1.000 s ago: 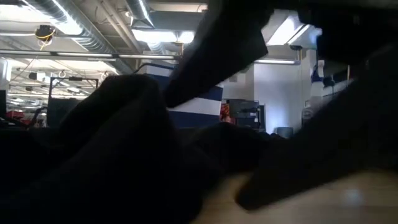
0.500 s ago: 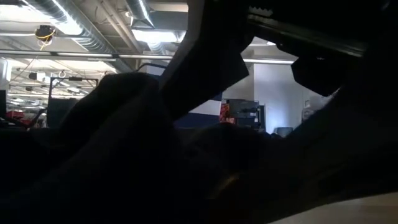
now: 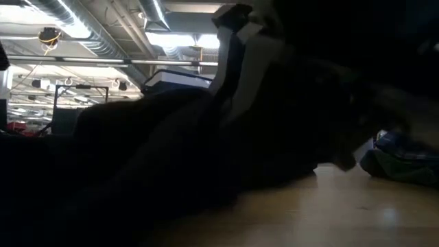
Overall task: Fold Laundry from Bin
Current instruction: Fold the black shirt
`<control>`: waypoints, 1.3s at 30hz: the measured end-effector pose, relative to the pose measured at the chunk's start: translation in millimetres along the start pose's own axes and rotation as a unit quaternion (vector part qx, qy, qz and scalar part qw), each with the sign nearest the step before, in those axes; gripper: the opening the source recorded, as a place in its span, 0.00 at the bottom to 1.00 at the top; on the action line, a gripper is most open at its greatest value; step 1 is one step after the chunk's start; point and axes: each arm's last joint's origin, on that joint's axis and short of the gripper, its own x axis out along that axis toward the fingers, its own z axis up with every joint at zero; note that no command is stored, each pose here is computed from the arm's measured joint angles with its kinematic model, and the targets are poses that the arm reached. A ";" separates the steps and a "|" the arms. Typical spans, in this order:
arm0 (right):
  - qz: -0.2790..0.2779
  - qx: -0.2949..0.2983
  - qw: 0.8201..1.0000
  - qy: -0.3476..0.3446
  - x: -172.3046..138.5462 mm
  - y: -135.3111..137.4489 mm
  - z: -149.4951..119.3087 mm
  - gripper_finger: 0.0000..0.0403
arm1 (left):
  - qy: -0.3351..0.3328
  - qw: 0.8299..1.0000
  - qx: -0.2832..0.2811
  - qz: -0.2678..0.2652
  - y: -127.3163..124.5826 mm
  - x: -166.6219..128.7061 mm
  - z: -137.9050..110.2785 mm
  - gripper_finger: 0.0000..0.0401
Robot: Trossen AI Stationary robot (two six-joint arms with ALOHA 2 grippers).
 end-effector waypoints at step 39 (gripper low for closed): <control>-0.112 0.184 0.976 -0.022 -92.6 2.4 65.9 0.01 | -0.095 0.965 -0.190 0.154 53.3 -85.8 75.5 0.00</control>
